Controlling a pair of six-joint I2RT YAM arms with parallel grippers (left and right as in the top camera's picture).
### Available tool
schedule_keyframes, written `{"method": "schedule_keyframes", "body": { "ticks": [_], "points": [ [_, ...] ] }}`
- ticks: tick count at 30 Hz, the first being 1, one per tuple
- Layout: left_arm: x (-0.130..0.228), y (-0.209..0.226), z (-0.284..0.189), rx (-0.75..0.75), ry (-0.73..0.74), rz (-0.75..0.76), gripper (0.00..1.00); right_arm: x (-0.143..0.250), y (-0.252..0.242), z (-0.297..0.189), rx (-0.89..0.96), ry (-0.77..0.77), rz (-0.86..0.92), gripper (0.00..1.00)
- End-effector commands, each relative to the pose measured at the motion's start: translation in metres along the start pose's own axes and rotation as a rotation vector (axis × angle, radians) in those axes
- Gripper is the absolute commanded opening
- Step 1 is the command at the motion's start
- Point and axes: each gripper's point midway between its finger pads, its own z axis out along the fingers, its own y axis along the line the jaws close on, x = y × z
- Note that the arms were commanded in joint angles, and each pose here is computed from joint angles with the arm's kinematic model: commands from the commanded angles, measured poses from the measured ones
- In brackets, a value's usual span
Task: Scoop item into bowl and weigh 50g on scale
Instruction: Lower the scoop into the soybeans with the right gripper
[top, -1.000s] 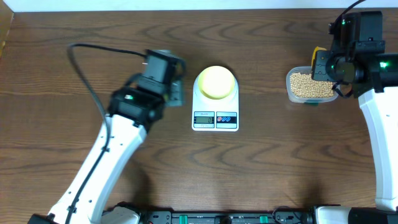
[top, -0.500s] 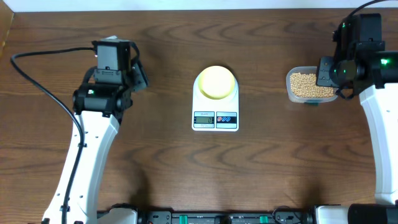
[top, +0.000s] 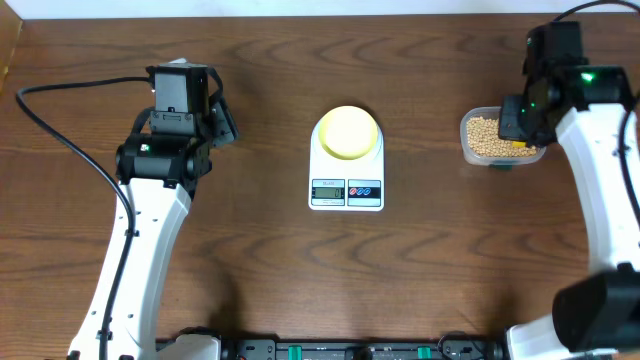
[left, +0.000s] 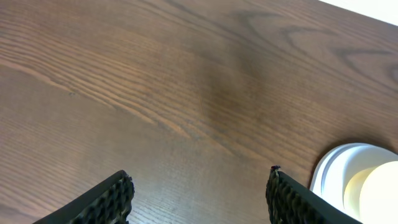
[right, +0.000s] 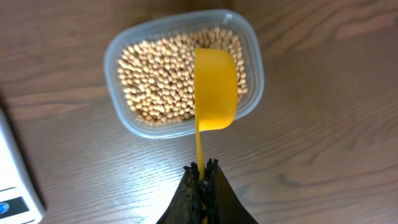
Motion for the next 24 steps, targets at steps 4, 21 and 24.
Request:
{"method": "schedule_keyframes", "body": {
  "ticks": [4, 21, 24],
  "points": [
    [0.004, 0.005, -0.003, -0.016, 0.012, 0.011, 0.71, 0.002, -0.008, 0.019, 0.068, 0.039, 0.048, 0.01],
    [0.008, 0.001, -0.005, 0.01, 0.029, 0.014, 0.71, -0.006, -0.012, 0.035, 0.122, 0.012, 0.057, 0.01],
    [0.008, 0.0, -0.005, 0.011, 0.03, 0.015, 0.72, 0.001, -0.012, 0.042, 0.126, 0.029, 0.055, 0.01]
  ]
}}
